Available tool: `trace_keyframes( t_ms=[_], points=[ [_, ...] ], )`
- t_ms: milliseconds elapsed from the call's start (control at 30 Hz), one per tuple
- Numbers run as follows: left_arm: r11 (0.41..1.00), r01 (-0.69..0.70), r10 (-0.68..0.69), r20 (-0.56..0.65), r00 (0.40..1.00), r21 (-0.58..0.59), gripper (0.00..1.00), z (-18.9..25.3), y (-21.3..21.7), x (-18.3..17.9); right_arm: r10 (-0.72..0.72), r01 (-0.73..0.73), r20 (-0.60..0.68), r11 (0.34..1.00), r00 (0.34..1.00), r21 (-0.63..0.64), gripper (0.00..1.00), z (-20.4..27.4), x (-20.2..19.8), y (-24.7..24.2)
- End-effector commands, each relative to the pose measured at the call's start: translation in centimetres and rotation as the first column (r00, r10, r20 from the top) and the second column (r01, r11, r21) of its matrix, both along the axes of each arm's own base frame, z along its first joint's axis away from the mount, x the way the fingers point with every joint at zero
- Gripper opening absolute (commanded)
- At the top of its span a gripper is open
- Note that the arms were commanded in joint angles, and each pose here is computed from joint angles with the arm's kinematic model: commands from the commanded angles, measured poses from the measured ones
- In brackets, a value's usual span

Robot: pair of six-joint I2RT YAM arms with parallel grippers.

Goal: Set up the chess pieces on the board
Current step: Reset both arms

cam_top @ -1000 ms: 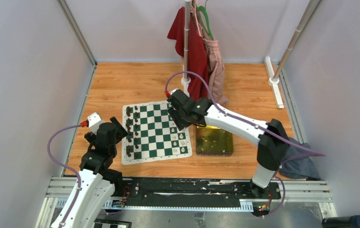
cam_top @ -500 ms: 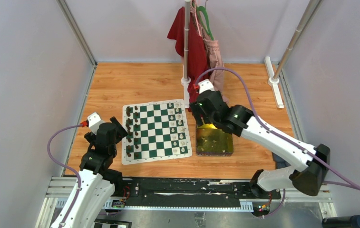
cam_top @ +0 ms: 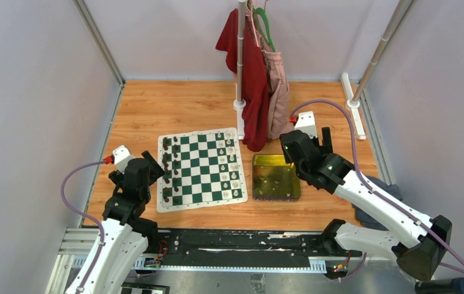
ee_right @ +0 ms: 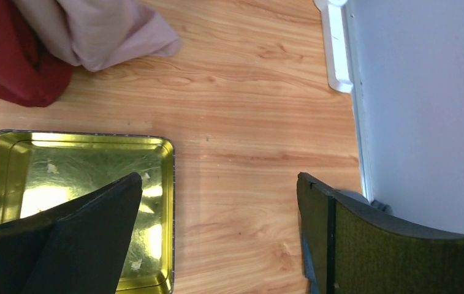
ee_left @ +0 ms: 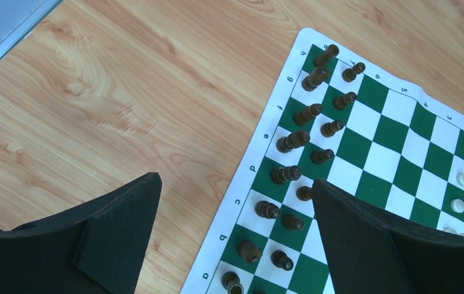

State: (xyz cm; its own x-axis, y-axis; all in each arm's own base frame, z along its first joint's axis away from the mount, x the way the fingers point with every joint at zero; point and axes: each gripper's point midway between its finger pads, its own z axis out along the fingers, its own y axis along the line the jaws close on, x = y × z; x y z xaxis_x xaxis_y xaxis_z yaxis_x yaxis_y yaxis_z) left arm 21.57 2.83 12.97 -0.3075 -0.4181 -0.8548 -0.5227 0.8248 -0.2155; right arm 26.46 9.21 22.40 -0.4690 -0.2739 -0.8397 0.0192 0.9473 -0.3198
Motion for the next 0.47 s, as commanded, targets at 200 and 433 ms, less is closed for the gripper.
trace_keyframes(
  t_ms=[200,433],
  points=[
    [1.000,0.014,-0.014,-0.009,1.000,0.005,1.00,0.1,-0.2,0.1,-0.221,0.219,-0.015,0.973,0.975,-0.073,1.00,-1.4,-1.8,-4.8],
    [1.000,0.012,-0.012,-0.004,1.000,0.006,1.00,0.1,-0.2,0.0,-0.185,0.185,-0.032,0.983,0.982,-0.008,0.97,-1.7,-2.3,-5.2]
  ],
)
